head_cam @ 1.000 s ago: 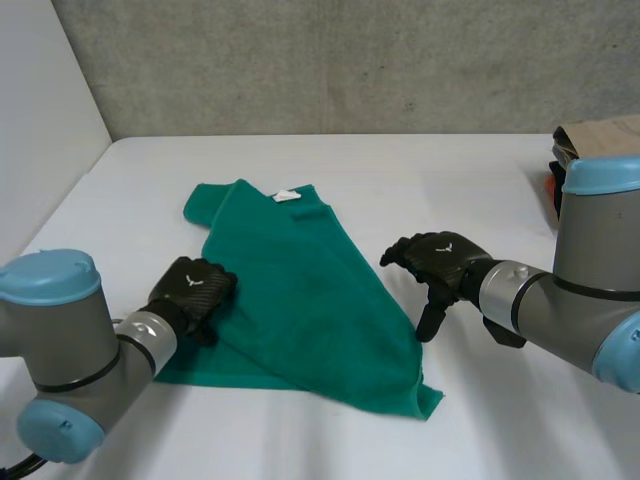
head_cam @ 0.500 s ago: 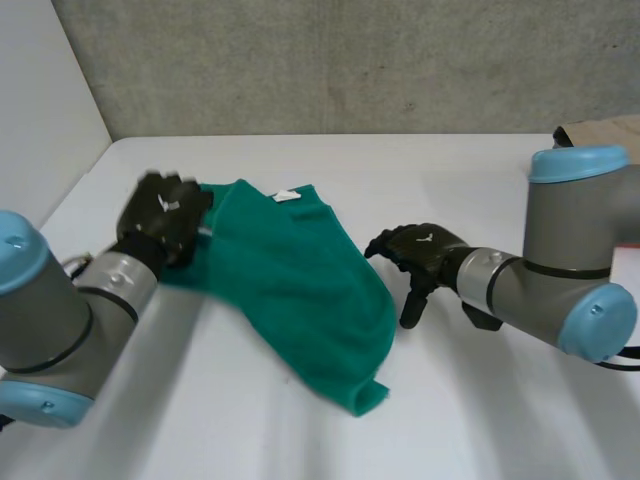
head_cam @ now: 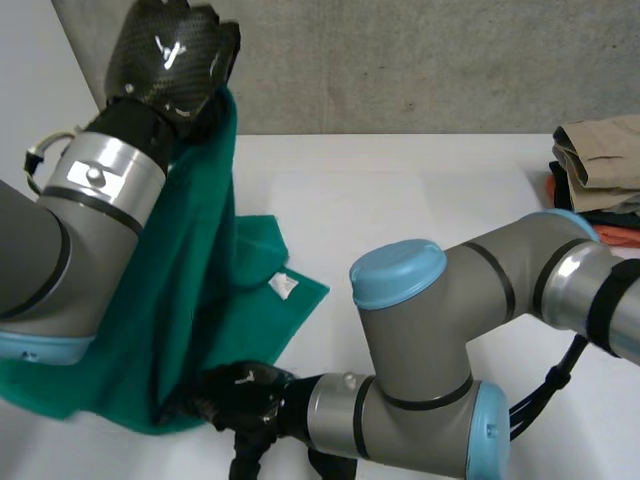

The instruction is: Fold the laundry.

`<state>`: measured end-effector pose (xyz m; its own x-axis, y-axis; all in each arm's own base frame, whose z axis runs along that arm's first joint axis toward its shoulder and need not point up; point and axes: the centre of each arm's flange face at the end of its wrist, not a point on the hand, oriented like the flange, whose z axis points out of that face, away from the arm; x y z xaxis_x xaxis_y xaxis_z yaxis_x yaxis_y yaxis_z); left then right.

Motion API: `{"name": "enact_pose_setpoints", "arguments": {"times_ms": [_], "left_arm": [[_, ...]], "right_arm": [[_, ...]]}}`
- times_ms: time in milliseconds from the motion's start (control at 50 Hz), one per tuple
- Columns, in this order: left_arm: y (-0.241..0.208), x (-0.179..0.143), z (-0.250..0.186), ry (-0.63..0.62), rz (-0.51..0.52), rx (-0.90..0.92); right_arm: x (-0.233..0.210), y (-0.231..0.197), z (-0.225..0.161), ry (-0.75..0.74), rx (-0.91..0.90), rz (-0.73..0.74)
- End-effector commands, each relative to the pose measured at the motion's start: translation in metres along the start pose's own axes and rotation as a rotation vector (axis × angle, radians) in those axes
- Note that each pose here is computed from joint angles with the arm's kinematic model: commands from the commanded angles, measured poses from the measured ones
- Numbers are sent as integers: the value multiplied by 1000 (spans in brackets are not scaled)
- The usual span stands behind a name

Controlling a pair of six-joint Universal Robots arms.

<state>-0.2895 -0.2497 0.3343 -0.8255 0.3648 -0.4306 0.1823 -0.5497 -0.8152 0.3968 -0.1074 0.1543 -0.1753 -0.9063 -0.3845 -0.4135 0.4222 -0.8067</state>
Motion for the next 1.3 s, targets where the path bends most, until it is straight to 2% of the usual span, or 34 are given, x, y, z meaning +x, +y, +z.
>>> {"name": "enact_pose_setpoints", "arguments": {"times_ms": [20,80,180,220,320,500,560,580,700,800,840,900,1000,1080,1140,1160,1200,1220,1300], "left_arm": [[-8,-7,4,-11,13,25],[-16,-10,0,-17,14,41],[-28,-14,-7,-19,18,64],[-37,-17,-11,-20,22,88],[-60,-19,-18,10,29,161],[-88,-23,-31,12,29,222],[-97,-22,-36,20,25,238],[-99,-22,-38,22,23,239],[-110,-16,-44,52,16,267],[-109,-14,-45,73,18,272],[-108,-12,-43,80,16,269],[-107,-11,-43,86,15,268],[-101,-8,-40,92,11,254],[-97,-7,-36,95,10,249],[-93,-9,-31,87,15,244],[-94,-11,-28,82,17,250],[-95,-12,-23,78,19,256],[-95,-13,-20,73,22,259],[-93,-21,-5,44,39,276]], "right_arm": [[54,-36,-48,215,95,47],[75,-48,-83,305,85,63],[103,-64,-129,439,14,-89],[113,-73,-138,479,8,-148],[134,-89,-142,570,55,-170],[192,-110,-109,626,314,-216],[208,-111,-96,616,378,-210],[210,-110,-80,580,406,-218],[204,-102,-28,436,420,-222],[156,-71,24,193,336,-181],[142,-63,34,144,315,-161],[129,-57,43,101,302,-115],[136,-70,45,126,387,-48],[144,-97,34,187,513,-6],[171,-132,-7,331,637,-12],[191,-147,-36,424,698,-13],[203,-163,-64,505,758,-22],[205,-177,-87,561,804,-44],[194,-207,-134,686,909,-134]]}}
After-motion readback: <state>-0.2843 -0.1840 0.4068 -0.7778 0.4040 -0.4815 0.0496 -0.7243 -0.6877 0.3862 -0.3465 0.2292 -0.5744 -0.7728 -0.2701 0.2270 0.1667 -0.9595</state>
